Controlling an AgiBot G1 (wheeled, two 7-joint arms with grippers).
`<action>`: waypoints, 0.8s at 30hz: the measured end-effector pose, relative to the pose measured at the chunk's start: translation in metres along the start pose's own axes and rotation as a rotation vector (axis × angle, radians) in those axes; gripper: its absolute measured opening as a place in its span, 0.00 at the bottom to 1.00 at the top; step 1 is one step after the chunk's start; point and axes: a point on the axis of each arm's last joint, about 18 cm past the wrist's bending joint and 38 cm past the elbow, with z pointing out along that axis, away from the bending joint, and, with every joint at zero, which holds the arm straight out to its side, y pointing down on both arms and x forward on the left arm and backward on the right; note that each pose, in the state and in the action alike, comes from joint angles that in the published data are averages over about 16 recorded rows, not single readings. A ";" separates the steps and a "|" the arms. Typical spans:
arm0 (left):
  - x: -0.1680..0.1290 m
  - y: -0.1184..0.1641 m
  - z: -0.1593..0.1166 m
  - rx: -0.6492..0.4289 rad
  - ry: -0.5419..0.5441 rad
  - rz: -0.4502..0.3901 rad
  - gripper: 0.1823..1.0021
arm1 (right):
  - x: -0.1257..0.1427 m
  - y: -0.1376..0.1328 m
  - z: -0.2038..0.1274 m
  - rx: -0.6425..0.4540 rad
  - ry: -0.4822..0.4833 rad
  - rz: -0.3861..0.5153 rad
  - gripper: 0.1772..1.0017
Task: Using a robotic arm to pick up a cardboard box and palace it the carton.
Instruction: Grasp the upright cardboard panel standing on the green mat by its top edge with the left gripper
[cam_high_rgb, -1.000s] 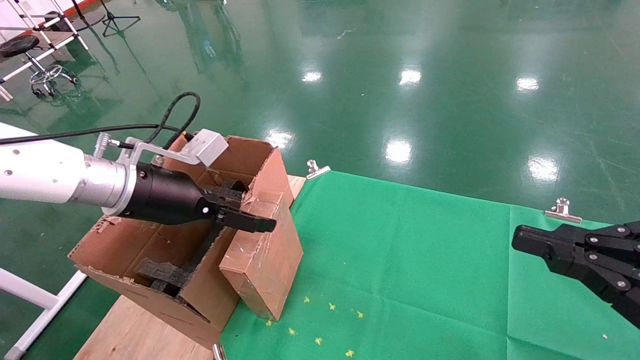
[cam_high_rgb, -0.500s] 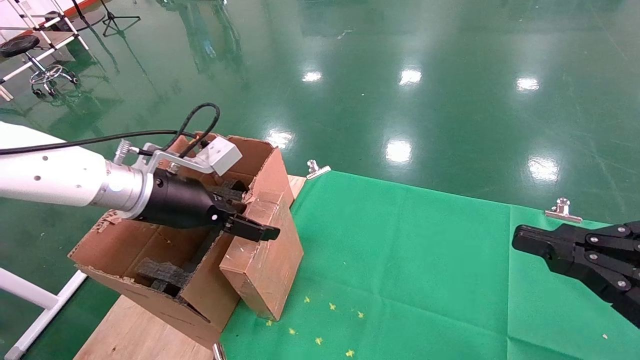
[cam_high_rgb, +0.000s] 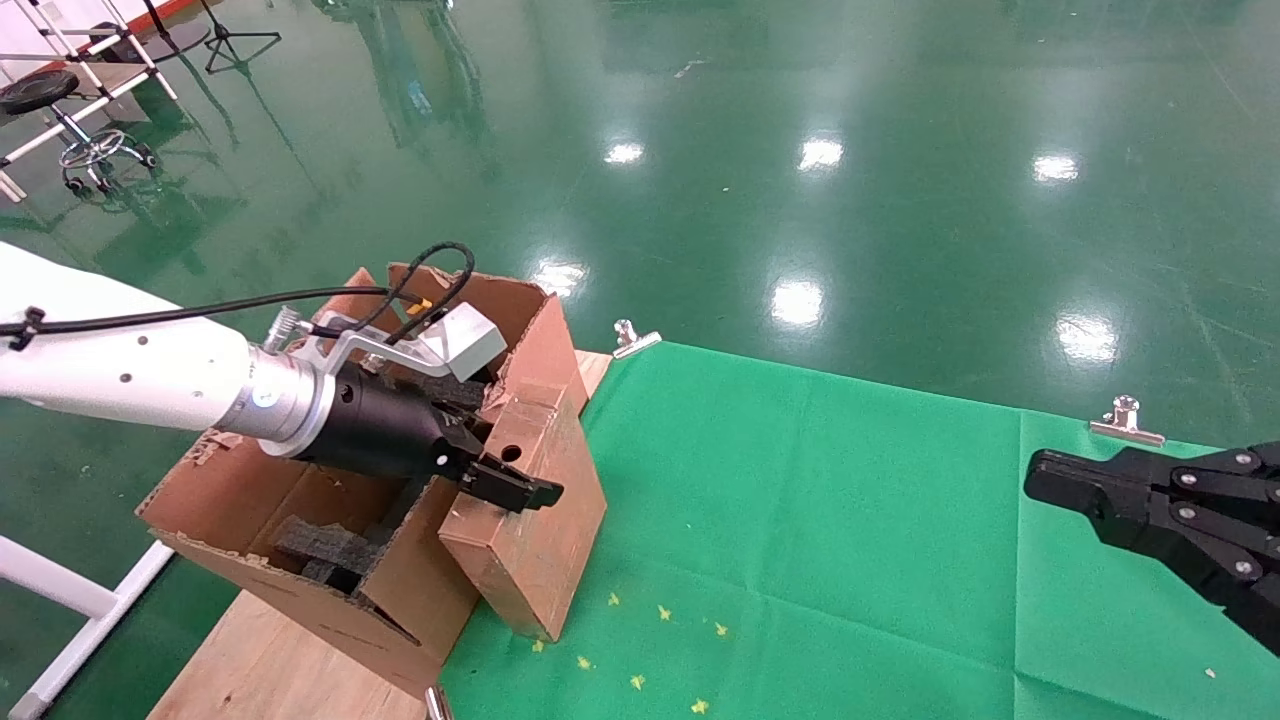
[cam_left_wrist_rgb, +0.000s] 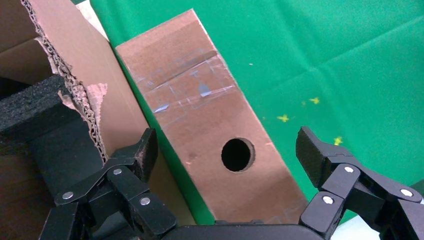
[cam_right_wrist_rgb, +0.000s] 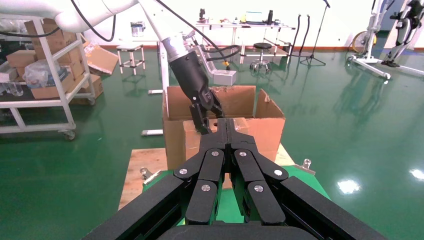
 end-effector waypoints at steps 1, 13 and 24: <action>0.000 0.000 0.000 -0.002 -0.001 0.003 1.00 | 0.000 0.000 0.000 0.000 0.000 0.000 0.02; -0.001 0.000 0.002 -0.003 -0.009 0.013 0.99 | 0.000 0.000 0.000 0.000 0.000 0.000 0.04; 0.000 0.000 0.002 -0.003 -0.005 0.010 0.93 | 0.000 0.000 0.000 0.000 0.000 0.000 0.17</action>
